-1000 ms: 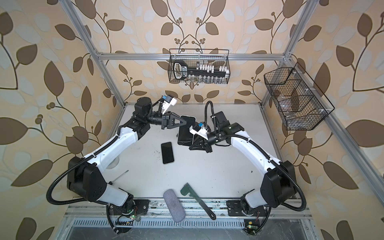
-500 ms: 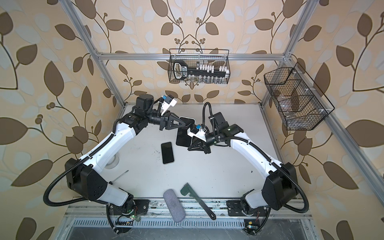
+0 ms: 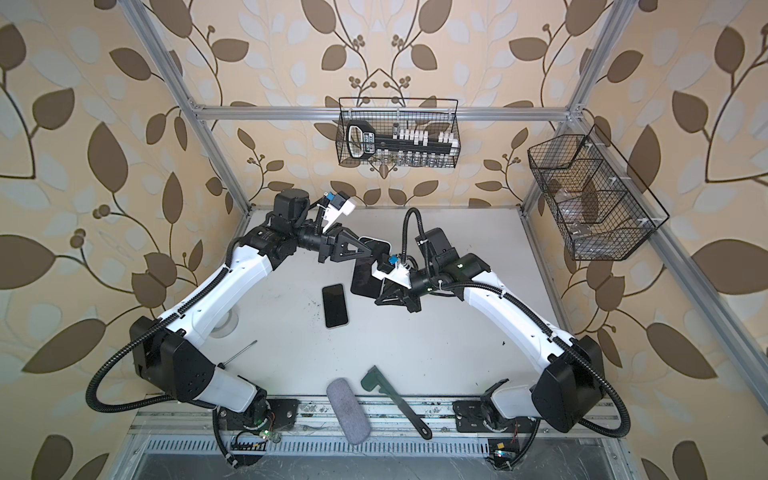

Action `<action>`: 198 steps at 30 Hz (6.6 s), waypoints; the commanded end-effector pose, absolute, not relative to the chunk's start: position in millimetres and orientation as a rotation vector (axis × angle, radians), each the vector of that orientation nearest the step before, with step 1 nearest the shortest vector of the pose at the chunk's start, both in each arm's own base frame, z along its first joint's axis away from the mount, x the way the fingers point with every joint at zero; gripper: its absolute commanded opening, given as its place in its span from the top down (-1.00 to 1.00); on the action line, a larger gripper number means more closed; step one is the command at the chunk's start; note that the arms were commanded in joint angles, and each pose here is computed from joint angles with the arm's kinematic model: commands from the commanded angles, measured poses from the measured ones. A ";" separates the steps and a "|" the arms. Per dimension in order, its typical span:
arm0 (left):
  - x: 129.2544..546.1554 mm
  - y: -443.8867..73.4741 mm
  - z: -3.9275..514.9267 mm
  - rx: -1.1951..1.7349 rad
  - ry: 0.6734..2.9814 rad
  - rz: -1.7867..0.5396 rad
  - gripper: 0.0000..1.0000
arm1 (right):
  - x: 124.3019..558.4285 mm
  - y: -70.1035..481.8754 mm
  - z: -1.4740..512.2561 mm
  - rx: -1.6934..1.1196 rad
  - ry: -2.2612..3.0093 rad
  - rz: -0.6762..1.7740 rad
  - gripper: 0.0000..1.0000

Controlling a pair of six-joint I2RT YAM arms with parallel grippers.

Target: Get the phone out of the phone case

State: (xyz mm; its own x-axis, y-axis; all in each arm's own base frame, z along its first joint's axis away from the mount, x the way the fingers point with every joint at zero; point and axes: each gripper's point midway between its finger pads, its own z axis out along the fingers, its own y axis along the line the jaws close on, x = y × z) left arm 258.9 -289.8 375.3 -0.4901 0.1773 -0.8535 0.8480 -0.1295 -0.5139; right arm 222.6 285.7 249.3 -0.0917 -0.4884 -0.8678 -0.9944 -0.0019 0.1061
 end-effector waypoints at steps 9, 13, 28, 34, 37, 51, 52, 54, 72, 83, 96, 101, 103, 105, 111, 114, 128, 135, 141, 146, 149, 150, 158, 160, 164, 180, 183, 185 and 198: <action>219.7 -295.8 396.1 1.268 1.542 -1.854 1.00 | 253.0 284.2 249.6 -1.468 1.627 0.828 0.90; 219.6 -296.2 395.6 1.265 1.548 -1.855 1.00 | 260.7 280.8 249.2 -1.435 1.615 0.787 0.90; 238.9 -302.6 390.7 1.169 1.632 -1.759 1.00 | 264.6 265.0 276.8 -1.270 1.512 0.892 0.87; 265.6 -305.5 397.7 0.974 1.677 -1.665 1.00 | 269.1 255.8 280.4 -1.149 1.566 0.928 0.65; 283.2 -304.8 399.4 0.835 1.719 -1.615 1.00 | 275.5 247.4 278.8 -1.065 1.629 0.960 0.13; 350.5 -254.8 402.4 0.093 1.784 -1.443 1.00 | 332.7 192.1 286.3 -0.370 1.797 1.051 -0.88; 353.9 -249.7 399.1 0.038 1.781 -1.435 1.00 | 335.9 189.0 285.6 -0.327 1.808 1.057 -0.94; 359.9 -239.9 392.5 -0.059 1.778 -1.423 1.00 | 338.5 186.2 283.3 -0.285 1.830 1.056 -1.00; 370.6 -203.7 367.3 -0.479 1.584 -1.545 1.00 | 324.4 202.3 253.9 0.051 1.866 1.317 -0.92; 369.0 -210.3 365.1 -0.467 1.533 -1.651 1.00 | 318.9 238.4 257.7 0.037 1.790 1.485 -0.80; 360.8 -211.8 369.1 -0.453 1.518 -1.674 1.00 | 323.7 260.9 262.1 -0.017 1.750 1.583 -0.71; 359.4 -213.7 372.4 -0.446 1.507 -1.692 1.00 | 326.9 264.0 260.9 -0.020 1.755 1.587 -0.70; 358.5 -215.2 373.3 -0.440 1.508 -1.700 1.00 | 328.1 265.2 260.3 -0.024 1.754 1.591 -0.70; 357.4 -215.9 374.4 -0.436 1.507 -1.704 1.00 | 328.7 266.4 260.9 -0.028 1.748 1.595 -0.69; 358.2 -216.9 370.2 -0.437 1.519 -1.698 1.00 | 329.8 271.6 263.1 -0.048 1.732 1.619 -0.67; 358.8 -217.6 368.6 -0.437 1.521 -1.702 1.00 | 332.0 273.6 260.6 -0.047 1.736 1.626 -0.67; 364.7 -221.3 362.2 -0.437 1.531 -1.703 1.00 | 329.8 280.4 272.6 -0.109 1.674 1.692 -0.61; 367.2 -222.0 362.1 -0.440 1.528 -1.706 1.00 | 325.2 279.8 270.6 -0.121 1.691 1.689 -0.59; 366.9 -221.9 364.7 -0.436 1.523 -1.705 1.00 | 319.7 275.5 268.4 -0.122 1.708 1.657 -0.59; 365.8 -222.4 365.6 -0.434 1.523 -1.707 1.00 | 315.4 273.4 275.3 -0.141 1.698 1.640 -0.59; 364.7 -222.7 367.2 -0.432 1.519 -1.712 1.00 | 316.0 272.8 277.4 -0.140 1.695 1.637 -0.59; 364.0 -223.1 367.7 -0.430 1.519 -1.714 1.00 | 316.2 273.3 278.0 -0.141 1.694 1.638 -0.59; 357.2 -223.6 378.3 -0.413 1.499 -1.735 1.00 | 319.5 275.9 273.8 -0.135 1.706 1.638 -0.59; 355.4 -222.8 379.9 -0.411 1.497 -1.735 1.00 | 320.2 275.7 272.4 -0.131 1.708 1.635 -0.59; 354.8 -221.9 380.2 -0.412 1.494 -1.731 1.00 | 318.3 274.7 273.3 -0.133 1.704 1.636 -0.59; 363.0 -222.4 373.1 -0.439 1.509 -1.710 1.00 | 315.2 263.3 266.7 -0.112 1.719 1.596 -0.59; 363.0 -221.4 376.5 -0.441 1.499 -1.712 1.00 | 315.2 260.9 264.5 -0.105 1.721 1.589 -0.59; 363.7 -220.6 377.4 -0.446 1.494 -1.713 1.00 | 314.8 259.6 263.2 -0.100 1.723 1.586 -0.59; 361.3 -218.3 384.4 -0.440 1.473 -1.718 1.00 | 316.2 255.9 258.4 -0.083 1.728 1.575 -0.59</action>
